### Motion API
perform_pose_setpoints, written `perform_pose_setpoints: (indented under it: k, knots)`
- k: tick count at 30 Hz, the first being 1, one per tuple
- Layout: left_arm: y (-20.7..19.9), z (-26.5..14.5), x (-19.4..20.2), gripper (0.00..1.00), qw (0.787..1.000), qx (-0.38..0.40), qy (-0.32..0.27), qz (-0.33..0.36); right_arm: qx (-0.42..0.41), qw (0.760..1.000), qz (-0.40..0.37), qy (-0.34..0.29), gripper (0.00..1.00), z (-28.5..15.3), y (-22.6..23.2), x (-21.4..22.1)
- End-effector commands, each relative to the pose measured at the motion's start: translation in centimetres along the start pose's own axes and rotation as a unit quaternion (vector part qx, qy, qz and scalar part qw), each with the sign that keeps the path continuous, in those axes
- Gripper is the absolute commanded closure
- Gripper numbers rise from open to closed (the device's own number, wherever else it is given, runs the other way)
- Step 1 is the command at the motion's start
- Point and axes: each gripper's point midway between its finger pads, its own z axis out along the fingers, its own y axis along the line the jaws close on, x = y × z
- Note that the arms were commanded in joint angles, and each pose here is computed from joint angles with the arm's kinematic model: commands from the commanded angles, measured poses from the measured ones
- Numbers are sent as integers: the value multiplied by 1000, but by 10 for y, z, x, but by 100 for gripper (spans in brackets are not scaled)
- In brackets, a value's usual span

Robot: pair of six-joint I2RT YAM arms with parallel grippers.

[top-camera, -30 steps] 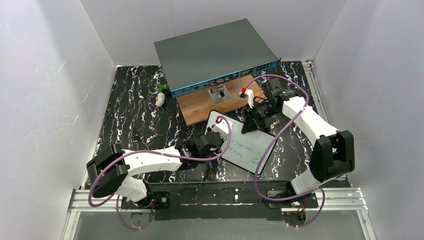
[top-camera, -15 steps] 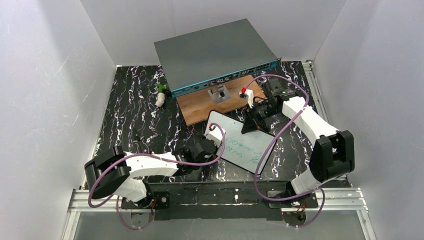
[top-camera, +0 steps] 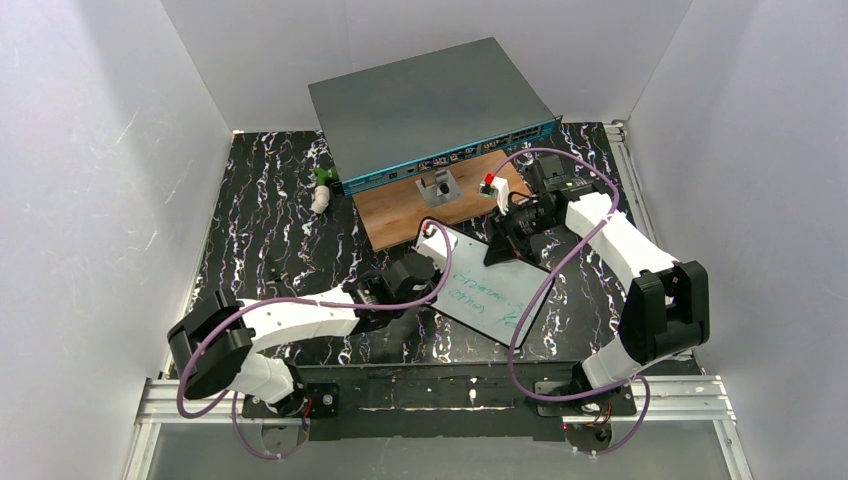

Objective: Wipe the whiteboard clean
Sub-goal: Erase the whiteboard at the center of the board.

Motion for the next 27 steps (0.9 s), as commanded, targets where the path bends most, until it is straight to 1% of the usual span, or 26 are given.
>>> perform_pose_setpoints:
  k: [1,6,10,14,17,19,23,27]
  knots:
    - [5,3,-43,100,998,-18,-49,-43,-2,999,-39,17,99,4,1,5]
    - [-4,5,-31,100,999,-10,-21,-37,-2,999,-39,17,99,4,1,5]
    - [-17,4,-1,100,1000,-18,14,2,-2,999,-39,18,99,5,1,5]
    - [-27,3,27,100,999,-24,40,17,-4,999,-39,18,99,5,1,5]
    - [-29,3,36,100,998,-30,48,18,-4,999,-39,17,99,5,1,5]
    - [-27,3,30,100,998,-35,40,17,-4,999,-39,18,99,5,1,5]
    - [-21,-1,-2,100,999,-41,3,16,-3,999,-38,18,99,5,1,5]
    - [-6,-5,-37,100,998,-40,-32,-31,-3,999,-40,17,99,5,1,4]
